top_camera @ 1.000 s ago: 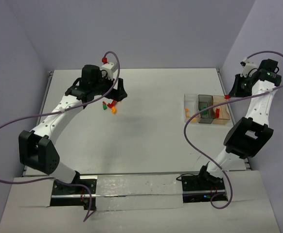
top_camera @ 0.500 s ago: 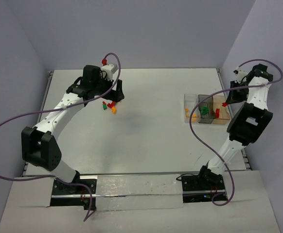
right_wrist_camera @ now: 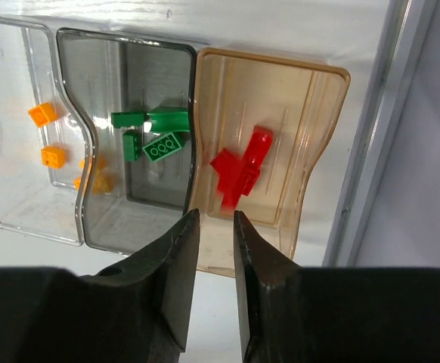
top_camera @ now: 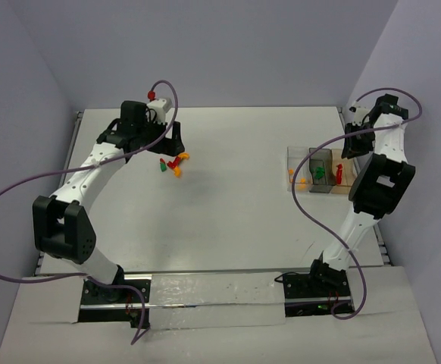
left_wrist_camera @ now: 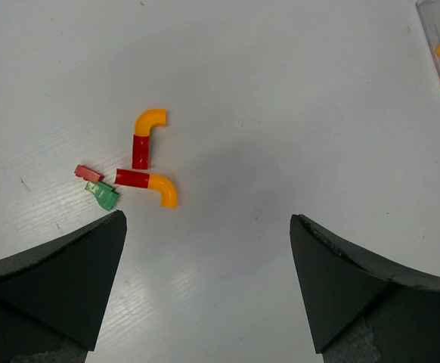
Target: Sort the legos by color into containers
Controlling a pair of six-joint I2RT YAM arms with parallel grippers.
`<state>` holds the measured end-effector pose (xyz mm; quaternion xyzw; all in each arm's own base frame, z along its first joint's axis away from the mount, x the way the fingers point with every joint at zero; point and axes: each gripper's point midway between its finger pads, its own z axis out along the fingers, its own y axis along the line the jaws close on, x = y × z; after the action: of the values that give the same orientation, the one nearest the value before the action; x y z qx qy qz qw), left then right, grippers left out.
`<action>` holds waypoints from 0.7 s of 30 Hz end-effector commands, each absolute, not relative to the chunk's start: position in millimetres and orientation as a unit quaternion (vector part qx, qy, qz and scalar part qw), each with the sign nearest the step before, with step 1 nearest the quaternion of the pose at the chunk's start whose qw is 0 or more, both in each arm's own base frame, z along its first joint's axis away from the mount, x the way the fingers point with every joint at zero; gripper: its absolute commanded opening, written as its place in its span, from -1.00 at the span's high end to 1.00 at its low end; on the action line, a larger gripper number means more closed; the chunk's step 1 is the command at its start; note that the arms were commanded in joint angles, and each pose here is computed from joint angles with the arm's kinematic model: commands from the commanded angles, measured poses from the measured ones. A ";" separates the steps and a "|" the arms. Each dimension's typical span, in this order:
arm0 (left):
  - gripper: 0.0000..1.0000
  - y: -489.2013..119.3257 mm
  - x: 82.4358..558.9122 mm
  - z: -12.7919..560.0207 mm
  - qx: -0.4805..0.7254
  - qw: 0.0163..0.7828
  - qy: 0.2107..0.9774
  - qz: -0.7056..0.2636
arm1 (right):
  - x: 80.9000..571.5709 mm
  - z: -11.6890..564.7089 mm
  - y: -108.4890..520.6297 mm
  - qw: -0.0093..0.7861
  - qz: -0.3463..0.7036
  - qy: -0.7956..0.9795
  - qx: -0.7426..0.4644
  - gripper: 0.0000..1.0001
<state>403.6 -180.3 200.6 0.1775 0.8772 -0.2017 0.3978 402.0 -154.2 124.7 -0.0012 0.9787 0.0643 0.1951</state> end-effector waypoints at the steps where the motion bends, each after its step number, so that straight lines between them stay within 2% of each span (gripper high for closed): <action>1: -0.99 -171.4 400.9 200.3 0.172 0.390 0.881 -0.206 | 417.1 136.8 -165.2 0.216 0.035 0.976 0.001 0.31; 6: -0.99 -163.6 399.2 198.8 0.170 0.389 0.883 -0.201 | 416.2 139.9 -165.3 0.218 0.032 0.975 0.001 0.29; 11: -0.97 -142.9 395.3 180.6 0.150 0.369 0.896 -0.198 | 412.3 158.8 -136.3 0.235 0.073 0.969 -0.019 0.25; 16: -0.87 -111.8 392.7 146.0 0.136 0.348 0.916 -0.147 | 406.6 186.0 -72.1 0.268 0.113 0.954 -0.076 0.01; 21: -0.72 -97.0 397.7 122.9 0.172 0.351 0.913 -0.118 | 401.5 200.2 -12.9 0.281 0.156 0.941 -0.109 -0.42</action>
<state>384.6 -107.2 123.4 0.1380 0.9243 -0.1432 0.3258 402.2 -62.4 160.0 -0.0770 0.9634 0.1161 0.2291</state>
